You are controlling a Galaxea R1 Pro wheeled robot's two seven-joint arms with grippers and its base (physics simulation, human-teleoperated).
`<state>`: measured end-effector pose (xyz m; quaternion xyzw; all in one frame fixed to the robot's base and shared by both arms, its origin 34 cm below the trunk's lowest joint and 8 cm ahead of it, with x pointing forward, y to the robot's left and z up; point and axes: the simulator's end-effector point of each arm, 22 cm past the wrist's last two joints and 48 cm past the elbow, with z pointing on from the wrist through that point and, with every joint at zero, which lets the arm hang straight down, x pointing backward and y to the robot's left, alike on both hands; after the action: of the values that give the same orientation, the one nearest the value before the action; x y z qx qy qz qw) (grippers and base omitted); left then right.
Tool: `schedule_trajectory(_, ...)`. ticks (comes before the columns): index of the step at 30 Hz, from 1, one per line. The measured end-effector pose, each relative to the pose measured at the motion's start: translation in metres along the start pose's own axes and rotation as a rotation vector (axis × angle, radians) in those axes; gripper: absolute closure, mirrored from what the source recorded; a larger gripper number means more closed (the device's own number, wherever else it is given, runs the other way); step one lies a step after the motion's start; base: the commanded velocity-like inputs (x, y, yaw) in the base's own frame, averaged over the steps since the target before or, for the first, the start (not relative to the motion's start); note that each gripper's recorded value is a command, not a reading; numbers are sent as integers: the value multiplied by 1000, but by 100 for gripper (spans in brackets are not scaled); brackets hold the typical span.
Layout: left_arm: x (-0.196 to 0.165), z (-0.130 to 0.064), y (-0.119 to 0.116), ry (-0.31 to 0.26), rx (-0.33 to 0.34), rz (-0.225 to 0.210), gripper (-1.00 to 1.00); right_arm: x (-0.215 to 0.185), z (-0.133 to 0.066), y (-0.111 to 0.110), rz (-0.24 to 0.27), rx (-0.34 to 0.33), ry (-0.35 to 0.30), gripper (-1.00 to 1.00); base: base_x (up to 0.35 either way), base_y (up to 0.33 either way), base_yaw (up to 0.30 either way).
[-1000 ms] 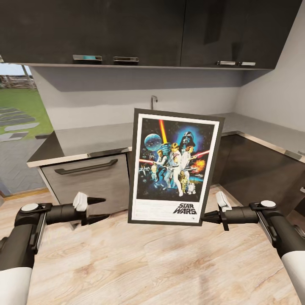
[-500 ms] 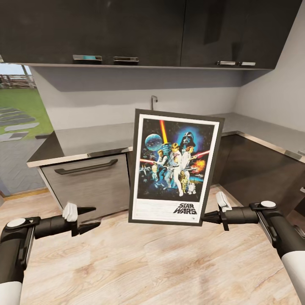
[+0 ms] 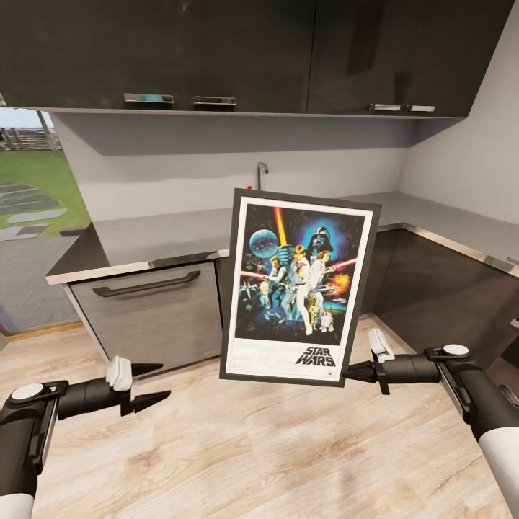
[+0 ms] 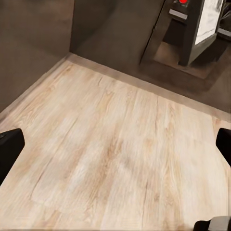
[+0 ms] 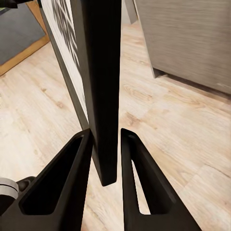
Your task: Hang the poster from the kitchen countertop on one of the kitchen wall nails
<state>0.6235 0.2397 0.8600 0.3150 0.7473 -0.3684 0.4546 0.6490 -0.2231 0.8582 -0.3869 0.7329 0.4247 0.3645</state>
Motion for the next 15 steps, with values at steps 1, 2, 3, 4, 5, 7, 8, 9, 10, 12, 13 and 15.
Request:
schedule_trajectory(1,7,1,-1,4,6,-20,-100,0,0,0,1,0,0,100,0,0,0)
schedule_trajectory(2,12,2,-1,7,9,-34,-100,0,0,0,2,0,0,100,0,0,0)
schedule_trajectory(3,21,3,-1,9,14,-65,-100,0,0,0,3,0,1,100,0,0,0)
schedule_trajectory(4,26,3,0,9,16,-81,-100,1,0,0,4,1,1,100,0,0,0)
schedule_trajectory(5,32,3,1,6,15,-96,-100,1,0,0,5,1,1,100,0,0,0)
schedule_trajectory(7,46,-3,8,-18,-3,-119,-100,3,1,-1,13,1,2,100,0,0,0)
schedule_trajectory(8,51,-6,10,-29,-11,-123,-100,4,1,-1,16,1,2,100,0,0,0)
schedule_trajectory(9,55,-8,12,-39,-18,-127,-100,5,1,-1,20,1,2,100,0,0,0)
schedule_trajectory(10,64,-11,15,-55,-29,-141,-100,6,1,-2,25,1,2,100,0,0,0)
schedule_trajectory(12,75,-12,16,-68,-33,-163,-100,7,1,-2,29,1,2,100,0,0,0)
schedule_trajectory(13,80,-12,16,-74,-33,-173,-100,8,1,-2,31,2,2,100,0,0,0)
schedule_trajectory(15,95,-10,15,-87,-30,-201,-100,11,1,-3,40,3,2,100,0,0,0)
